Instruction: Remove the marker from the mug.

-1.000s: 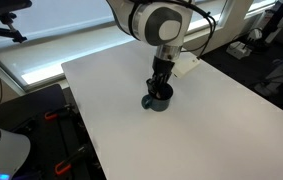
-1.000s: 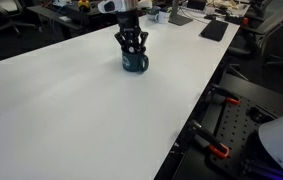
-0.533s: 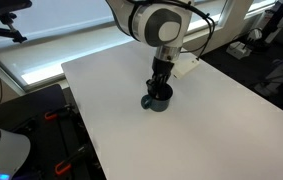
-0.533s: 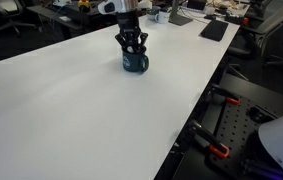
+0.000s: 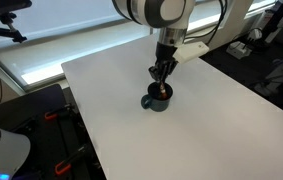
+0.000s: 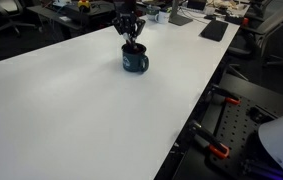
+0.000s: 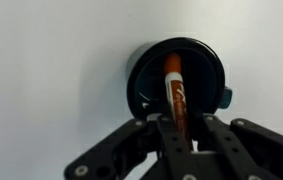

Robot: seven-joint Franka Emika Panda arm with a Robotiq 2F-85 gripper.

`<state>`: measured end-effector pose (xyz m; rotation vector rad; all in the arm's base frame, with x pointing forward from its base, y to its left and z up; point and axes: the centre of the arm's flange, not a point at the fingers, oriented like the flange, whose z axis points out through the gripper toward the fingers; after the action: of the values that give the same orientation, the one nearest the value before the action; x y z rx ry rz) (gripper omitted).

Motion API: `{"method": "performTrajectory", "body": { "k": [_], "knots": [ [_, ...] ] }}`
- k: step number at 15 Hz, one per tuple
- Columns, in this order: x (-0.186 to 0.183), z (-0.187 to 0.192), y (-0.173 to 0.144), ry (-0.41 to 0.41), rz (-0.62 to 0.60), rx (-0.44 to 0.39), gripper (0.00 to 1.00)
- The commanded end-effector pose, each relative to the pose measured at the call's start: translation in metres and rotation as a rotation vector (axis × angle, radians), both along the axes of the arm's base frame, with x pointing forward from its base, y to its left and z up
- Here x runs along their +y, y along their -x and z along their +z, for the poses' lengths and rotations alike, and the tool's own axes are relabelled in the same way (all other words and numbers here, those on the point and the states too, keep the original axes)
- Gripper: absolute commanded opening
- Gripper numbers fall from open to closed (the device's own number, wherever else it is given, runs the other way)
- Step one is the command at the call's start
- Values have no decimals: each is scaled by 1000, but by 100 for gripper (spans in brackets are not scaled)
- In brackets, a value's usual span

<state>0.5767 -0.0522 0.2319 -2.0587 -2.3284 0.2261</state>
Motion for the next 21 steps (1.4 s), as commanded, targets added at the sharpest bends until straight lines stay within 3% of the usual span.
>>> {"method": "performTrajectory", "body": {
  "k": [1, 3, 7, 13, 16, 21],
  "knots": [
    [21, 59, 11, 36, -91, -42, 5],
    [33, 77, 5, 32, -152, -76, 5],
    [51, 75, -12, -46, -381, -153, 5],
    [59, 27, -27, -161, -701, -64, 5],
    [71, 1, -22, -195, -740, -12, 5],
    [92, -42, -15, -151, -731, 41, 5]
  ]
}}
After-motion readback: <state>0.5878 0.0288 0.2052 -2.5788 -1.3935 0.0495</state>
